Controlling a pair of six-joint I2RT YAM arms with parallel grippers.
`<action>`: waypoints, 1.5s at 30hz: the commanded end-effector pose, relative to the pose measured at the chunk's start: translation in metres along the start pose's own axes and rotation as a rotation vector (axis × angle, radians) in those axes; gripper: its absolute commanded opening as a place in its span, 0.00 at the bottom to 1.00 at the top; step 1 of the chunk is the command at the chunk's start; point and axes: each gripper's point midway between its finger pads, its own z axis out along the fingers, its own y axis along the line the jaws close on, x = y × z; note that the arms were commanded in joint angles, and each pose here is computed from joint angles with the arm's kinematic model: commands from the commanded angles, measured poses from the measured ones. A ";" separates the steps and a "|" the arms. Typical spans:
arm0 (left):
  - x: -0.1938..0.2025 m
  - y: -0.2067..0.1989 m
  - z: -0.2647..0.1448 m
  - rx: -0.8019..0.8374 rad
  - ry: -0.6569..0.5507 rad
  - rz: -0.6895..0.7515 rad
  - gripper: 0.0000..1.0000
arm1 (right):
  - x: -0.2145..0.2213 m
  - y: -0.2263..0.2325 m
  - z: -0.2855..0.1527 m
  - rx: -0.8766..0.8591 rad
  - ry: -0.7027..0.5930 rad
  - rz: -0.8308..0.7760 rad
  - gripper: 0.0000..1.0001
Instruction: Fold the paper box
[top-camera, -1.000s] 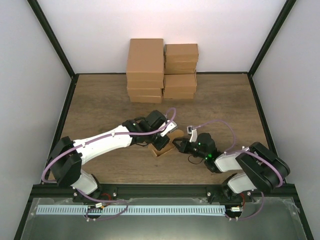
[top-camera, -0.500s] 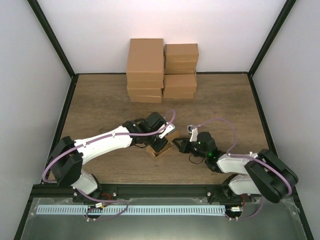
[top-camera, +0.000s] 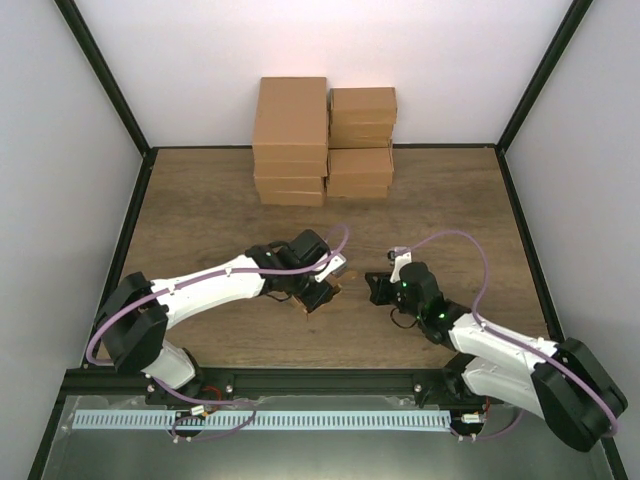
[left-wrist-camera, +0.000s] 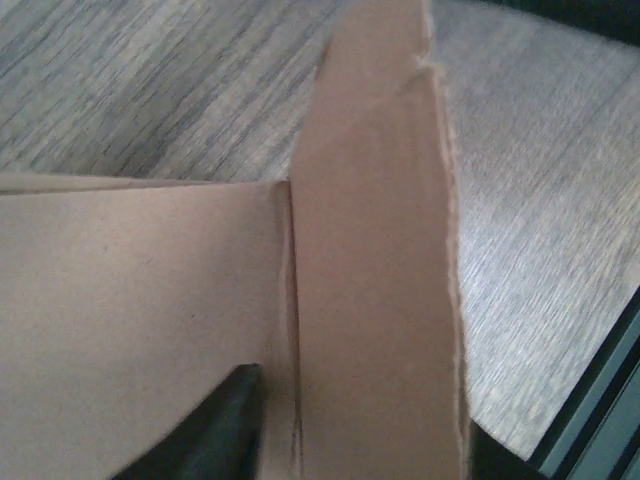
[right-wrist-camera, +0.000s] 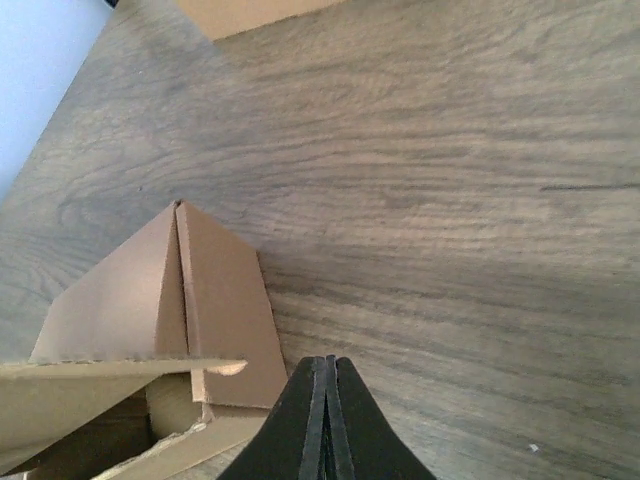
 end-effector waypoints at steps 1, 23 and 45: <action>0.005 -0.007 0.001 0.047 0.009 -0.013 0.44 | -0.033 0.000 -0.010 0.082 -0.077 -0.085 0.01; -0.004 -0.026 -0.013 0.141 -0.003 -0.061 0.81 | -0.044 0.027 0.006 0.019 0.038 -0.189 0.08; 0.009 0.102 -0.057 -0.094 -0.283 -0.499 0.86 | -0.019 0.053 0.034 -0.138 0.229 -0.250 0.55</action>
